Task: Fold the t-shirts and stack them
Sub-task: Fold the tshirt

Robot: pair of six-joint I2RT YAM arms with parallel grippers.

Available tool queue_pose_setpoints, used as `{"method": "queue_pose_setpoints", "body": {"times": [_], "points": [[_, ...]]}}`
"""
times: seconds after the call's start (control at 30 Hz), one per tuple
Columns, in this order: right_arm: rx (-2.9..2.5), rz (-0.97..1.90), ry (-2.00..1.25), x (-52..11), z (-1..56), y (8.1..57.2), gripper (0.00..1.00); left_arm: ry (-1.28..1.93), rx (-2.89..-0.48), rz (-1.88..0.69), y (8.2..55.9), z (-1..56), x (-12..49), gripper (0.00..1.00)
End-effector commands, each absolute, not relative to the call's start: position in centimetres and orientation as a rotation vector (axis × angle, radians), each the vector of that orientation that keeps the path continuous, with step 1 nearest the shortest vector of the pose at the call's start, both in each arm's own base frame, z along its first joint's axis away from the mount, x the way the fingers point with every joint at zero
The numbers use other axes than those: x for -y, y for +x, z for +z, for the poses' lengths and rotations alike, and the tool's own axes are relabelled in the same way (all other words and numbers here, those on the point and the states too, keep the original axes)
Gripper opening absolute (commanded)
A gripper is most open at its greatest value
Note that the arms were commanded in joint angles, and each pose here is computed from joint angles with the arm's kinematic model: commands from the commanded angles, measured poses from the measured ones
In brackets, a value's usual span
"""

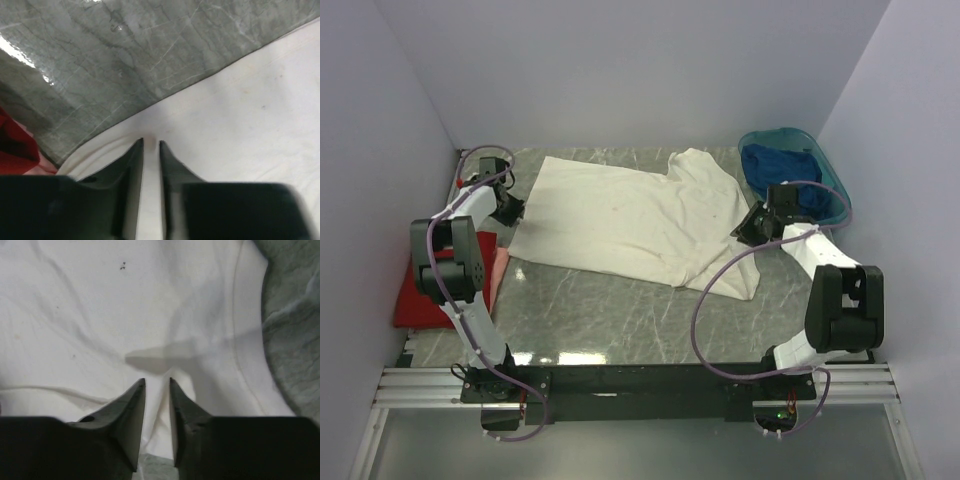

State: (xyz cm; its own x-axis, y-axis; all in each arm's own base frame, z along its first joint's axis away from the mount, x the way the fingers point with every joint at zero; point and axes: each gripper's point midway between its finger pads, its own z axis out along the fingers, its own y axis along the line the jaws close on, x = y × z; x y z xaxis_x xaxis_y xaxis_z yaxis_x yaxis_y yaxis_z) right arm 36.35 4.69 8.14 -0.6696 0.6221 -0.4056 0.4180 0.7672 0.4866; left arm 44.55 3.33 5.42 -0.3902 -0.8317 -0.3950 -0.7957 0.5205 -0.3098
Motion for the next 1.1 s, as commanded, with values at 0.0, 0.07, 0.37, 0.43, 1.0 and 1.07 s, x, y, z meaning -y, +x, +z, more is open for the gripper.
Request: {"method": "queue_pose_setpoints", "body": {"times": [0.0, 0.07, 0.37, 0.43, 1.0, 1.07], "points": [[-2.345, 0.433, 0.717, -3.6, 10.0, 38.7, 0.37, -1.252, -2.179, -0.174, 46.5, 9.0, -3.8, 0.27], [-2.334, 0.415, 0.693, -3.7, 10.7, 38.5, 0.45, -1.227, -2.155, -0.198, 46.4, 10.4, -3.6, 0.47], [-2.357, 0.205, 0.418, -9.9, 12.3, 35.4, 0.47, -1.170, -2.119, -0.309, 42.7, 12.6, 0.8, 0.58], [-2.383, 0.189, 0.369, -11.5, 11.2, 34.3, 0.47, -1.132, -2.143, -0.330, 41.3, 12.0, 3.1, 0.58], [-2.536, -0.041, 0.157, -15.6, 5.1, 32.1, 0.46, -0.922, -2.327, -0.328, 36.5, 6.5, 10.3, 0.55], [-2.541, -0.045, 0.155, -15.5, 4.9, 32.0, 0.45, -0.922, -2.338, -0.322, 36.2, 6.0, 10.3, 0.55]]}}
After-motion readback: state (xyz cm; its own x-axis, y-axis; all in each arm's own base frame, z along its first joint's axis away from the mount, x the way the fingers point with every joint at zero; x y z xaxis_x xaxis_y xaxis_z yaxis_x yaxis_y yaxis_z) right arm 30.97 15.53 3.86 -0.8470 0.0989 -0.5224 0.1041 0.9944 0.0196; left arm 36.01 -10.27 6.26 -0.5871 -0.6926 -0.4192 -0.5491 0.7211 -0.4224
